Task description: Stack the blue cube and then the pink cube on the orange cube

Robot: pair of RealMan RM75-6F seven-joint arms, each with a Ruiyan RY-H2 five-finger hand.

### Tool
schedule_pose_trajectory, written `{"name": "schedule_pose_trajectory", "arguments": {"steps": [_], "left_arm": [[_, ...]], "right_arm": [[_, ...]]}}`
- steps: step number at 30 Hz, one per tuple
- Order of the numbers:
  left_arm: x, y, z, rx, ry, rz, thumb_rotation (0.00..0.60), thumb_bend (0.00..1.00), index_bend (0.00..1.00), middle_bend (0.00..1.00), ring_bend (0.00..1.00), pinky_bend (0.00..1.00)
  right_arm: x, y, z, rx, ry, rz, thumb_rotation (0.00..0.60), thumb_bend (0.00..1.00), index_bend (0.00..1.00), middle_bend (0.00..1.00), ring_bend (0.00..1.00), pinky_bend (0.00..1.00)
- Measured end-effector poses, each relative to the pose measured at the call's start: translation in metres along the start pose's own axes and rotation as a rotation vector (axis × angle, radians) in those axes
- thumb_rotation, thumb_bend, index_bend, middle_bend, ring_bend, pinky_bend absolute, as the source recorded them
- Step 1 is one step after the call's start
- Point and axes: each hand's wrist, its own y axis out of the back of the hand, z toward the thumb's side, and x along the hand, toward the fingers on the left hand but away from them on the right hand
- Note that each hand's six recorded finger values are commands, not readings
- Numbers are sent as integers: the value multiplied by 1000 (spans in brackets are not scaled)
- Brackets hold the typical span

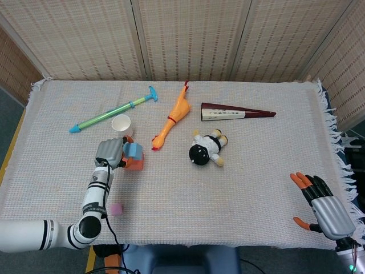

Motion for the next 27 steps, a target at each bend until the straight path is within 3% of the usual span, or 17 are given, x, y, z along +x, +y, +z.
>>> {"name": "schedule_pose_trajectory", "arguments": {"steps": [27], "left_arm": [[6,-17,-2,37,7,-24,600,385,604,1000,1000,1000]], "right_arm": [[0,0,-1,1,-3,3,600,65,0,0,0,0]]}}
